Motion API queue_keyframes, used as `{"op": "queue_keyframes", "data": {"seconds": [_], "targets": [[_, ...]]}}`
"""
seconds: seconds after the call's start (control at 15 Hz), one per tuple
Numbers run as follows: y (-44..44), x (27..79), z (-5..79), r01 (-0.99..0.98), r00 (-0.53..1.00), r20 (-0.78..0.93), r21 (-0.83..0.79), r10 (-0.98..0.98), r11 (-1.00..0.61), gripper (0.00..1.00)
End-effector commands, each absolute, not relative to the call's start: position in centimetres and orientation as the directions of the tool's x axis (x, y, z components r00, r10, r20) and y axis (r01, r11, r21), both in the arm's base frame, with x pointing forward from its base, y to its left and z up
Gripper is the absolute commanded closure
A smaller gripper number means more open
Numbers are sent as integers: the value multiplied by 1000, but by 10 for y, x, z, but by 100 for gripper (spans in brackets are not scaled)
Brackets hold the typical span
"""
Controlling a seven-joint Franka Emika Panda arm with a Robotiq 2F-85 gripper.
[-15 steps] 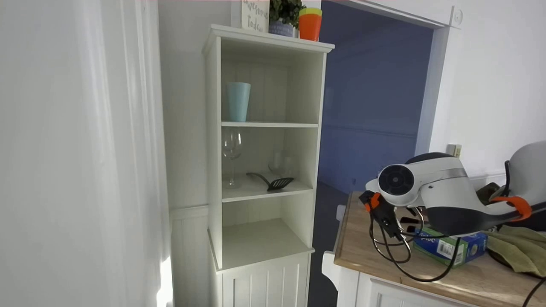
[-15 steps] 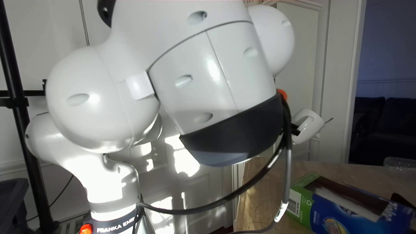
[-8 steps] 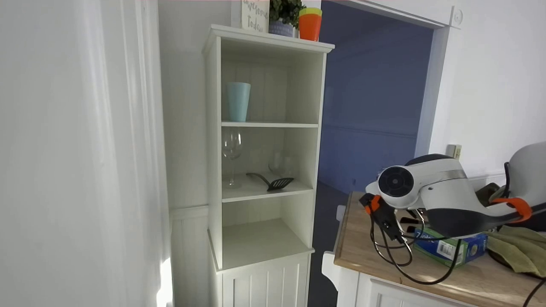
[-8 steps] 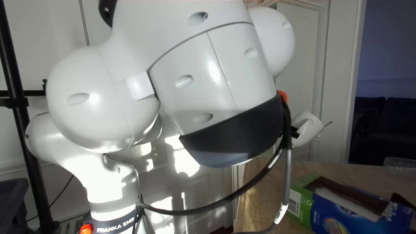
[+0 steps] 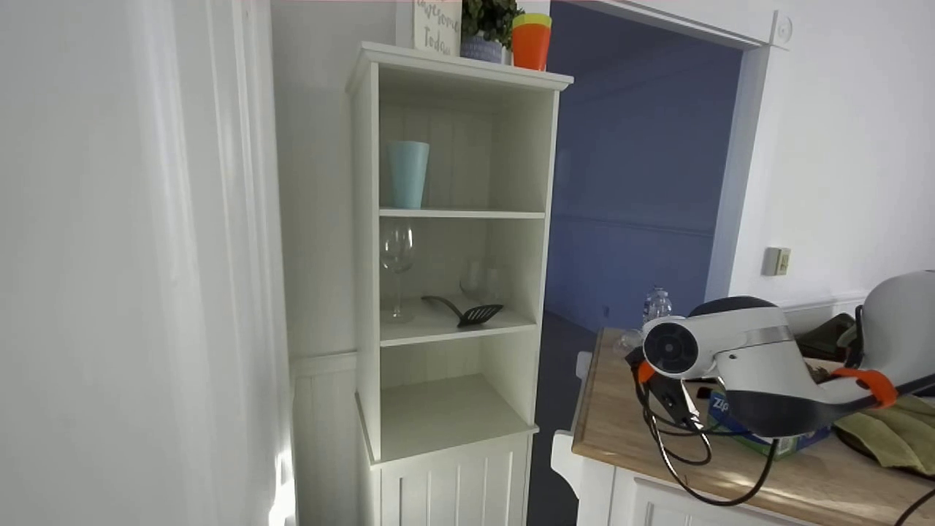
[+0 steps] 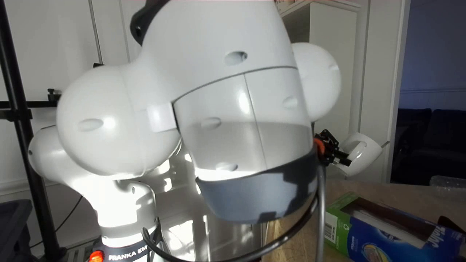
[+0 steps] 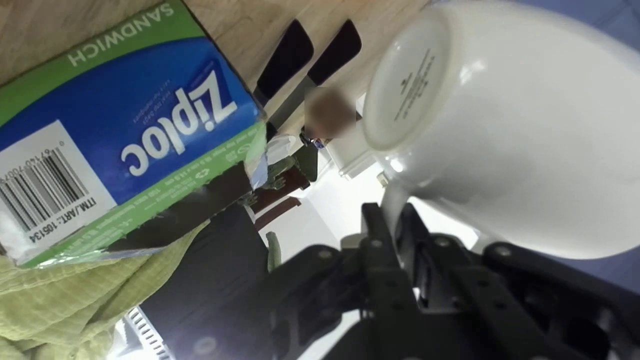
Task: Remove the white mug from the bottom shelf and put it on the counter
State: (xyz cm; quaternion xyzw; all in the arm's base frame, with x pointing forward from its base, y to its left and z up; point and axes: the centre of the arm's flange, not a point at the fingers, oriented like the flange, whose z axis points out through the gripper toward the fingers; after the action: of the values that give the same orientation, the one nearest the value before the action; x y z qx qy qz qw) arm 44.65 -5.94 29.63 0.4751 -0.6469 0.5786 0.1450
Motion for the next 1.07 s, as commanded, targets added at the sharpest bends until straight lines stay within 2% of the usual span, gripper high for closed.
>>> {"op": "queue_keyframes", "data": {"seconds": [0.0, 1.0], "targets": [[-58, 443, 276, -759, -567, 730, -643, -381, -102, 97], [-53, 435, 251, -908, -375, 834, -419, -405, -21, 97]]}}
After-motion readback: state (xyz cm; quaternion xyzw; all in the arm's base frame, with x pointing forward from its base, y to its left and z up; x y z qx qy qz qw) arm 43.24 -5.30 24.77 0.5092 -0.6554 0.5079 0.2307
